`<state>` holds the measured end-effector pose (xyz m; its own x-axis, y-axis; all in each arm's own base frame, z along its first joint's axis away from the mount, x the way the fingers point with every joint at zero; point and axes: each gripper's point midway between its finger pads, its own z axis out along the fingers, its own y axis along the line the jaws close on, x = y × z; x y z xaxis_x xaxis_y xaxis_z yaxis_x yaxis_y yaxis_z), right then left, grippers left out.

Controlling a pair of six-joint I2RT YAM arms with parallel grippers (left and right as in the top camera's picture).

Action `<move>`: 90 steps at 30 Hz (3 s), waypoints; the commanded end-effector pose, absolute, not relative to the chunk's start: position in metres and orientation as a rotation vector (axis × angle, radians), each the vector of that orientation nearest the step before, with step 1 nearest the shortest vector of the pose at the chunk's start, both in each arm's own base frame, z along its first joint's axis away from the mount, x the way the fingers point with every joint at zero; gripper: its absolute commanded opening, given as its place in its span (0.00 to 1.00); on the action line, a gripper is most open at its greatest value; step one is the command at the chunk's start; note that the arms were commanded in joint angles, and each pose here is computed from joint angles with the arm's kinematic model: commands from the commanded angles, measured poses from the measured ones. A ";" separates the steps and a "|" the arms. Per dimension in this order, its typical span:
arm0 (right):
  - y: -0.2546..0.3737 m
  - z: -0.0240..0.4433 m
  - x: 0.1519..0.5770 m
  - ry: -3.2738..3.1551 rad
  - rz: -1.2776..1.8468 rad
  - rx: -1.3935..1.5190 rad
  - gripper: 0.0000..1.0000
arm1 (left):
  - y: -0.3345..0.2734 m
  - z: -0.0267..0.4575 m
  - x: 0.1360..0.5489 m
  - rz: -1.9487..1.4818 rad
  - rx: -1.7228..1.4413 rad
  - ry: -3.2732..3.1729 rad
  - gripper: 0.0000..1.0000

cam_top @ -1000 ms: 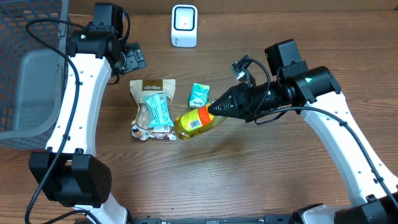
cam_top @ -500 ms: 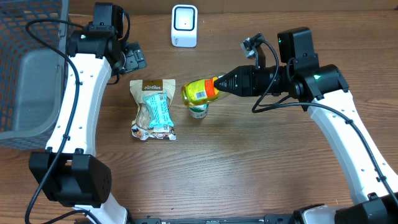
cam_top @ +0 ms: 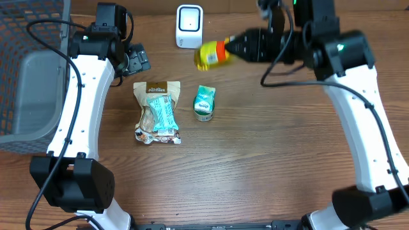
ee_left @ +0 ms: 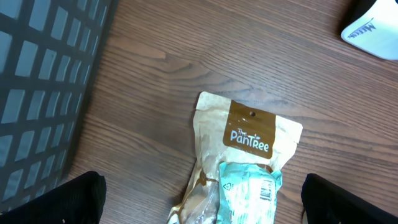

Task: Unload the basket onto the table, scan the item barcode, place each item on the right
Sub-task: 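Carry the yellow bottle to the scanner and hold it under it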

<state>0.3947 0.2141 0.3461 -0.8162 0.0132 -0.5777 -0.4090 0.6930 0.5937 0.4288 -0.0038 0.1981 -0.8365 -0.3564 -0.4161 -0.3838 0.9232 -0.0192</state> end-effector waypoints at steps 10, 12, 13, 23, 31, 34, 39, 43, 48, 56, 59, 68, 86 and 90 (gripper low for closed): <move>0.248 0.336 0.473 2.023 0.220 -0.766 0.04 | -0.007 0.208 0.430 0.082 -0.510 2.642 1.00; 0.261 0.323 0.485 1.956 0.055 -0.896 0.04 | -0.007 0.208 0.430 0.082 -0.510 2.642 1.00; 0.264 0.317 0.489 1.940 0.011 -0.940 0.04 | -0.007 0.208 0.430 0.082 -0.510 2.642 1.00; 0.275 0.252 0.555 1.834 -0.347 -1.062 0.04 | -0.007 0.208 0.430 0.082 -0.510 2.642 1.00; 0.298 0.234 0.594 1.671 -0.407 -1.066 0.04 | -0.007 0.208 0.430 0.082 -0.510 2.642 0.99; 0.304 0.234 0.604 1.628 -0.405 -1.026 0.04 | -0.007 0.208 0.430 0.082 -0.510 2.642 0.99; 0.308 0.225 0.618 1.582 -0.412 -0.996 0.04 | -0.007 0.208 0.430 0.082 -0.510 2.642 0.99; 0.309 0.219 0.626 1.537 -0.448 -1.009 0.04 | -0.007 0.208 0.430 0.082 -0.510 2.642 0.99; 0.311 0.222 0.630 1.501 -0.451 -1.000 0.04 | -0.007 0.208 0.430 0.082 -0.510 2.642 1.00; 0.321 0.221 0.628 1.465 -0.395 -1.030 0.04 | -0.007 0.208 0.430 0.082 -0.510 2.642 0.99; 0.324 0.215 0.628 1.466 -0.382 -1.043 0.04 | -0.007 0.208 0.430 0.081 -0.510 2.642 1.00; 0.325 0.191 0.631 1.493 -0.385 -1.064 0.04 | -0.007 0.208 0.430 0.082 -0.510 2.642 1.00; 0.229 0.347 0.575 1.782 -0.182 -0.349 0.04 | -0.007 0.208 0.430 0.082 -0.510 2.642 0.99; 0.178 0.309 0.547 2.066 -0.095 -0.078 0.04 | -0.007 0.208 0.430 0.082 -0.510 2.642 1.00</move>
